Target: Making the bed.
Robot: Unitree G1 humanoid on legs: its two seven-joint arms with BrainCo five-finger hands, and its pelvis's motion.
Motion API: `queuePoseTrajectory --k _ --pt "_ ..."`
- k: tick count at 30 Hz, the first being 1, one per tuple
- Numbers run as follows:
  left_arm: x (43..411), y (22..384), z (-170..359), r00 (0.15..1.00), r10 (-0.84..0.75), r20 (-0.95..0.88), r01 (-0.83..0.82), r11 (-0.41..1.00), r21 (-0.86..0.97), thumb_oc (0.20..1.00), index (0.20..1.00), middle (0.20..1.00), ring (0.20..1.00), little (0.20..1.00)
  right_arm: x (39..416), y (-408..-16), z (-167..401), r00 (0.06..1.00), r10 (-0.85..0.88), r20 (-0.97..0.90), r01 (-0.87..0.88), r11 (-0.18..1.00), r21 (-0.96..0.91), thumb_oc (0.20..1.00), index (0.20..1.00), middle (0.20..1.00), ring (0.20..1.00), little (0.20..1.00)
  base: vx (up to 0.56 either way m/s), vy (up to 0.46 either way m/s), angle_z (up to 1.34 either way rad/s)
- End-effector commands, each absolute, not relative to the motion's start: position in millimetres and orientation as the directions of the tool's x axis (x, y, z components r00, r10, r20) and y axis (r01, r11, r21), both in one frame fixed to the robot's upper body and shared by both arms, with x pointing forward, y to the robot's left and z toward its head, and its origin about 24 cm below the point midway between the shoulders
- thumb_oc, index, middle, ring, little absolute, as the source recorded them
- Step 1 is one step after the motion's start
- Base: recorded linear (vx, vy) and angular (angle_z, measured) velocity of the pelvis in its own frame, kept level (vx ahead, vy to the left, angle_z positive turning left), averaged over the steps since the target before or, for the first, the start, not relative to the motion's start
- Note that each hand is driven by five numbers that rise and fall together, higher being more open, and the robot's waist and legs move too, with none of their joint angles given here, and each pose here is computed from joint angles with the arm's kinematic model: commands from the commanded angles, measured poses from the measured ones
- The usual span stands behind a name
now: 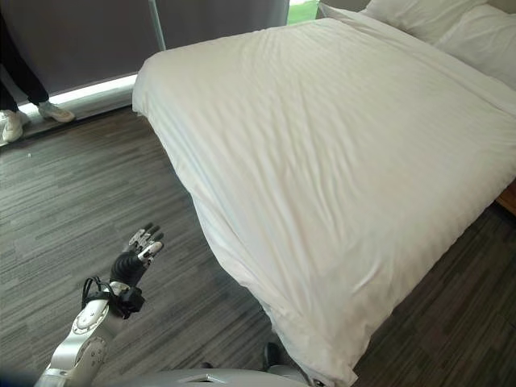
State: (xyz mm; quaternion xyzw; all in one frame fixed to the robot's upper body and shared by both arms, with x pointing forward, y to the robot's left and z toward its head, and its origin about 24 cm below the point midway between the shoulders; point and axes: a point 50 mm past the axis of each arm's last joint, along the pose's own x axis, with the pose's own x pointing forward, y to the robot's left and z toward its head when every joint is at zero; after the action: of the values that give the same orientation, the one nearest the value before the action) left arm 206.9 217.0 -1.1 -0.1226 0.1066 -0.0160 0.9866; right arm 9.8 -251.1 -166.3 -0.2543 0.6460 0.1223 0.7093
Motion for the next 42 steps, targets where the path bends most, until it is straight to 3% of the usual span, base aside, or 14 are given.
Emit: queuePoseTrajectory --k 1,2,4,6,10,13,17,18,19,20,26,29,33,42 --pt "236 210 40 0.995 -0.098 0.004 0.096 0.966 -0.240 1.000 1.000 1.000 1.000 1.000 -117 -323 -122 -0.378 -0.388 -0.840 -0.377 0.894 -0.243 1.000 1.000 1.000 1.000 1.000 -0.02 0.001 -0.05" --pt "242 206 48 0.992 -0.123 0.036 0.128 0.963 -0.238 1.000 1.000 1.000 1.000 1.000 -96 -373 -98 -0.312 -0.518 -0.796 -0.065 0.848 -0.526 1.000 1.000 1.000 1.000 1.000 -0.03 -0.004 -0.04" --pt "245 203 53 0.990 -0.131 0.058 0.141 0.961 -0.238 1.000 1.000 1.000 1.000 1.000 -84 -390 -89 -0.274 -0.561 -0.781 0.083 0.796 -0.600 1.000 1.000 1.000 1.000 1.000 -0.02 -0.001 -0.06" --pt "250 197 58 0.989 -0.126 0.080 0.142 0.959 -0.247 1.000 1.000 1.000 1.000 1.000 -28 -423 -73 -0.073 -0.701 -0.709 0.329 0.654 -0.681 1.000 1.000 1.000 1.000 1.000 -0.03 0.008 -0.10" --pt "245 204 55 0.995 -0.051 0.087 0.073 0.960 -0.270 1.000 1.000 1.000 1.000 1.000 96 -451 23 0.537 -0.806 -0.250 0.502 0.544 -0.672 1.000 1.000 1.000 1.000 1.000 -0.01 0.006 -0.29" --pt "243 204 51 0.997 -0.039 0.073 0.059 0.956 -0.288 1.000 1.000 1.000 1.000 1.000 123 -439 56 0.633 -0.771 -0.069 0.613 0.554 -0.564 1.000 1.000 1.000 1.000 1.000 0.00 -0.010 -0.33" --pt "238 203 48 0.997 -0.052 0.053 0.065 0.952 -0.298 1.000 1.000 1.000 1.000 1.000 170 -389 83 0.792 -0.599 0.119 0.602 0.732 -0.319 1.000 1.000 1.000 1.000 1.000 -0.01 -0.019 0.03" --pt "236 203 47 0.997 -0.063 0.046 0.074 0.953 -0.294 1.000 1.000 1.000 1.000 1.000 190 -354 87 0.882 -0.445 0.155 0.469 0.861 -0.195 0.489 0.489 0.489 0.489 0.489 -0.04 -0.042 0.09" --pt "235 203 46 0.997 -0.073 0.040 0.081 0.953 -0.290 1.000 1.000 1.000 1.000 1.000 195 -341 84 0.914 -0.378 0.148 0.398 0.906 -0.146 0.285 0.285 0.285 0.285 0.285 -0.05 -0.045 0.05" --pt "233 202 45 0.996 -0.083 0.035 0.090 0.953 -0.289 1.000 1.000 1.000 1.000 1.000 204 -321 83 0.943 -0.294 0.155 0.308 0.948 -0.078 0.200 0.200 0.200 0.200 0.200 -0.05 -0.041 -0.01" --pt "228 200 40 0.993 -0.120 0.010 0.118 0.949 -0.291 1.000 1.000 1.000 1.000 1.000 219 -244 41 0.998 0.064 0.001 -0.063 0.976 0.210 0.200 0.200 0.200 0.200 0.200 -0.03 -0.031 0.07" --pt "227 200 38 0.993 -0.120 0.003 0.116 0.952 -0.284 1.000 1.000 1.000 1.000 1.000 214 -183 12 0.927 0.356 -0.118 -0.296 0.886 0.356 0.200 0.200 0.200 0.200 0.200 -0.05 -0.026 0.14" --pt "225 203 37 0.995 -0.103 0.005 0.101 0.958 -0.268 1.000 1.000 1.000 1.000 1.000 194 -159 -5 0.817 0.538 -0.206 -0.443 0.815 0.373 0.200 0.200 0.200 0.200 0.200 -0.02 -0.018 0.05" --pt "228 202 41 0.995 -0.094 0.045 0.103 0.953 -0.284 1.000 1.000 1.000 1.000 1.000 204 -192 -36 0.829 0.387 -0.405 -0.379 0.920 0.102 0.200 0.200 0.200 0.200 0.200 -0.03 -0.003 0.00"
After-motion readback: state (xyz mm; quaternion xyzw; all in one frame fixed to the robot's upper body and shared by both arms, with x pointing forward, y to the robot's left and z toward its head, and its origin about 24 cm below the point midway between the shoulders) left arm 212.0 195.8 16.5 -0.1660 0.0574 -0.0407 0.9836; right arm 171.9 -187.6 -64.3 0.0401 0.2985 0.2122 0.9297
